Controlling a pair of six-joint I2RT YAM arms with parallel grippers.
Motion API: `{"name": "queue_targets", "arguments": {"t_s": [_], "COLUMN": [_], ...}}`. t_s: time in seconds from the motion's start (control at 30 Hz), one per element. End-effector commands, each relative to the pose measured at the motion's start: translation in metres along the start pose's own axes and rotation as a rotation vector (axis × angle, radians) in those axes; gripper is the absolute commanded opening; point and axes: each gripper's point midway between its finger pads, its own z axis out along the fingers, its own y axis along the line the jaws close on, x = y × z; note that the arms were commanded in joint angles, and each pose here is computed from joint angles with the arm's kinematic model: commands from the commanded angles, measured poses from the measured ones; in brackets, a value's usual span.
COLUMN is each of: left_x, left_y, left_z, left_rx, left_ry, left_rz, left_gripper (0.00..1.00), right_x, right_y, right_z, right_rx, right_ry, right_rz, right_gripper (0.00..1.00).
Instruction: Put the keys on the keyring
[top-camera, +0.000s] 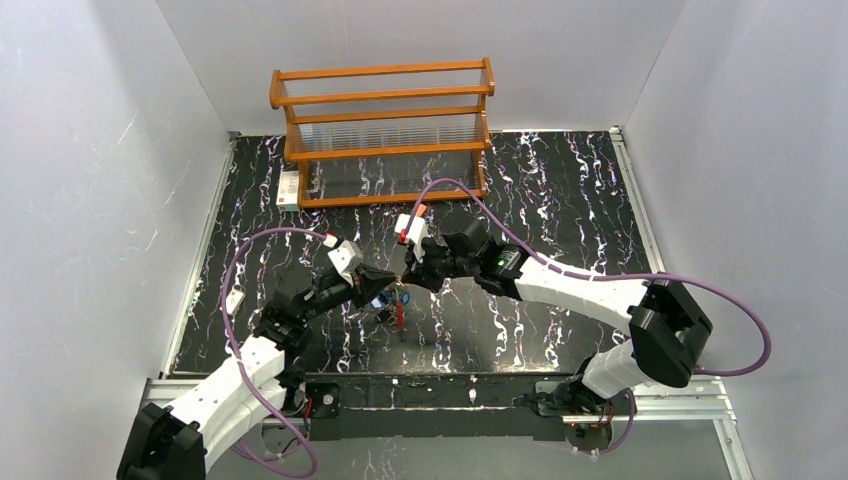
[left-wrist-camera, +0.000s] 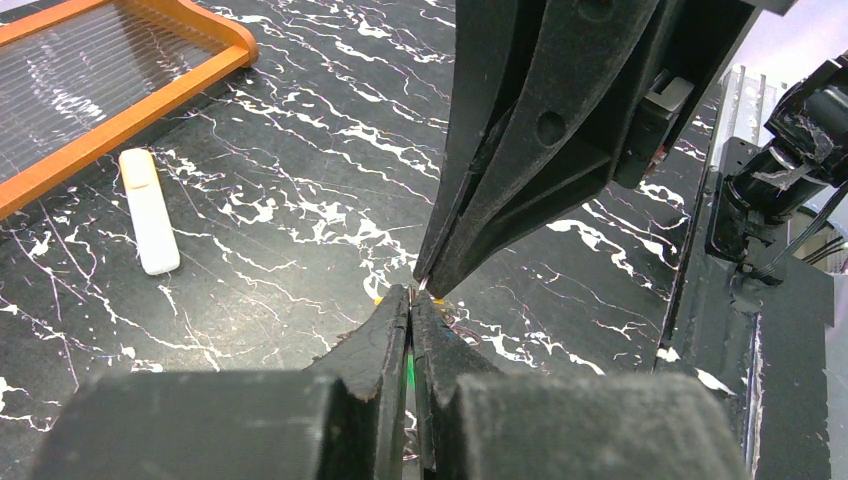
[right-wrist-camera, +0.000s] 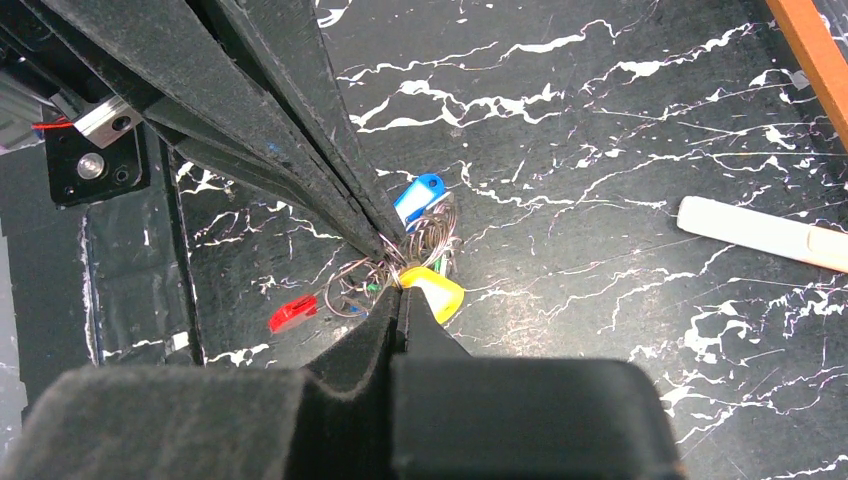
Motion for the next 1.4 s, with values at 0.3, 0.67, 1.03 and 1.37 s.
{"name": "queue_targets", "arguments": {"t_s": [0.3, 0.67, 1.03, 1.37], "left_x": [-0.011, -0.011, -0.012, -0.013], "left_y": [-0.005, -0.005, -0.006, -0.006], "left_z": [0.000, 0.000, 0.001, 0.000], "left_rx": [0.027, 0.028, 0.033, 0.033], "left_ry": [-0.044, -0.045, -0.046, -0.052], "left_rz": [0.032, 0.035, 0.035, 0.037], "left_gripper": [0.00, 0.00, 0.00, 0.00], "right_x": [-0.031, -0.041, -0.039, -0.016], "right_y": [-0.004, -0.002, -0.005, -0.010], "right_z": [-0.007, -0.011, -0.009, 0.000], "right_rx": [0.040, 0.032, 0.040, 0.061], "right_ry": [-0.078, -0.099, -0.082, -0.028], "right_rz": [-0.014, -0.023, -0.039, 0.007], "right_gripper": [0.01, 0.01, 0.01, 0.01]}}
